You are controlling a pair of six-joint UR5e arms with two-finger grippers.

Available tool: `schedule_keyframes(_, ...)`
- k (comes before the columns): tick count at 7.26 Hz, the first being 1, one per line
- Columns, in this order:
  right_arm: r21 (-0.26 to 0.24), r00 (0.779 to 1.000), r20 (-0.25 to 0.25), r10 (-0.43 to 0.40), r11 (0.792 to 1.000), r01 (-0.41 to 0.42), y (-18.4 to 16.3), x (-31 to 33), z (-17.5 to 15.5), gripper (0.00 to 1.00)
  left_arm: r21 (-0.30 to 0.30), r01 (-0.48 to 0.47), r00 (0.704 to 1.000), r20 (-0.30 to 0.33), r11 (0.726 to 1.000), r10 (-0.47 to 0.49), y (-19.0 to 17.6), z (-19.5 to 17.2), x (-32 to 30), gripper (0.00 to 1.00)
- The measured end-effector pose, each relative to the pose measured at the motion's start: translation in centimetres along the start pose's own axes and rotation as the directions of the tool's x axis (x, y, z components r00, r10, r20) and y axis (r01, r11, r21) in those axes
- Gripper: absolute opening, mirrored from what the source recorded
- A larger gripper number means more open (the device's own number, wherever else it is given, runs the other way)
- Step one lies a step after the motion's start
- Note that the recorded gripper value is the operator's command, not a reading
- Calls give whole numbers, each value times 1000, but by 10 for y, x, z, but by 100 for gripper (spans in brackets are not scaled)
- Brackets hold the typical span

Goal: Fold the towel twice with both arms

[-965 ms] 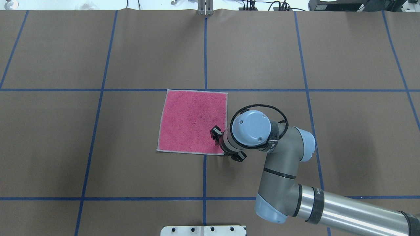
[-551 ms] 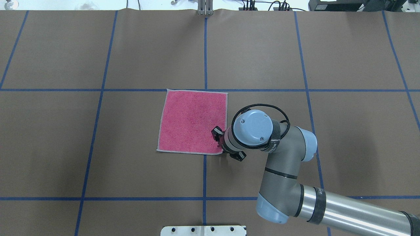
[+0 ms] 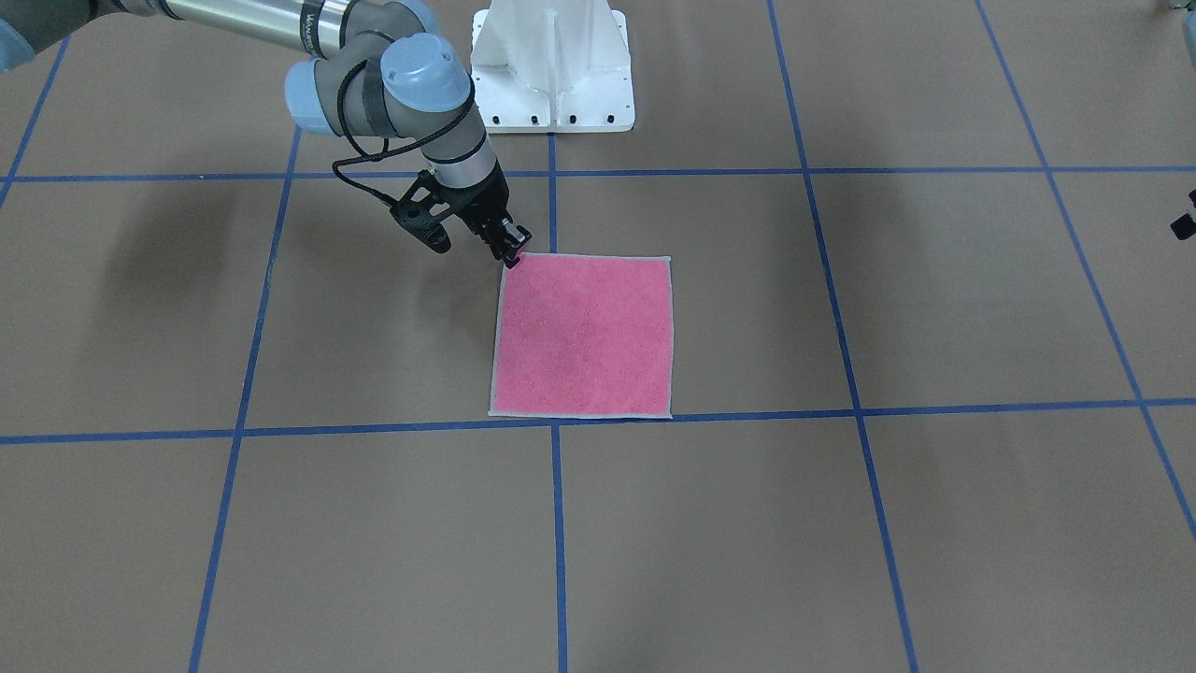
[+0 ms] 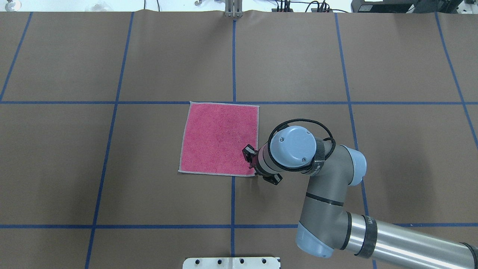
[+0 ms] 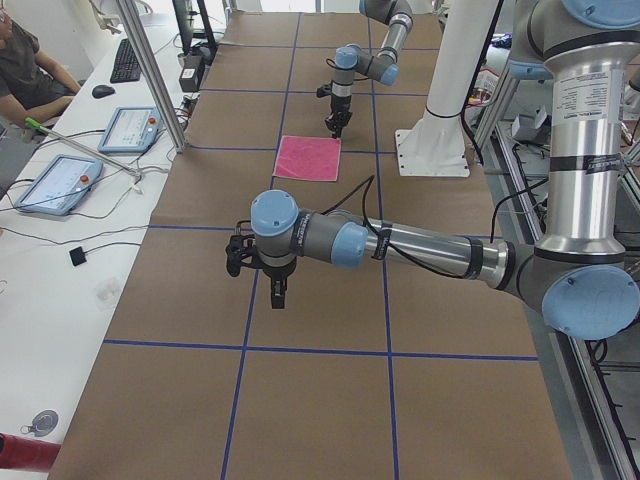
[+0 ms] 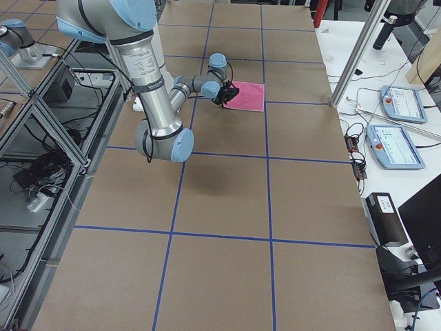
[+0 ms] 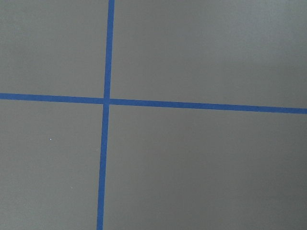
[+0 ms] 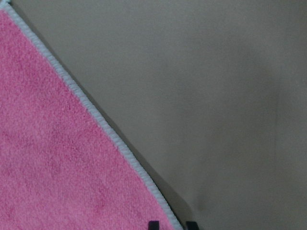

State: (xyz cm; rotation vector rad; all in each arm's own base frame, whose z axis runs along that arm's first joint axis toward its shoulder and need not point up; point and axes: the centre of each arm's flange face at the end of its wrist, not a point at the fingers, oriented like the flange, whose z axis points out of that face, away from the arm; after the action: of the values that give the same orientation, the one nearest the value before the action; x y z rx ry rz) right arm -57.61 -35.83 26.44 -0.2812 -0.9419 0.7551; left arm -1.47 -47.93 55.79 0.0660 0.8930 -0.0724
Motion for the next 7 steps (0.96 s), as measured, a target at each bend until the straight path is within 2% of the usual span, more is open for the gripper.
schedule_keyframes(1, -1, 1000, 0, -1, 1000, 1, 1, 0, 0, 45, 0, 1, 1000, 1, 1000, -1, 0, 0, 0, 100)
schedule_keyframes(3, -2, 1000, -6, -5, 1000, 5, 5, 2, 5, 53, 0, 1, 1000, 1, 1000, -1, 0, 0, 0, 100)
schedule_keyframes(7, 1, 1000, -11, -12, 1000, 12, 11, 6, 8, 51, 0, 2, 1000, 1, 1000, -2, 0, 0, 0, 100)
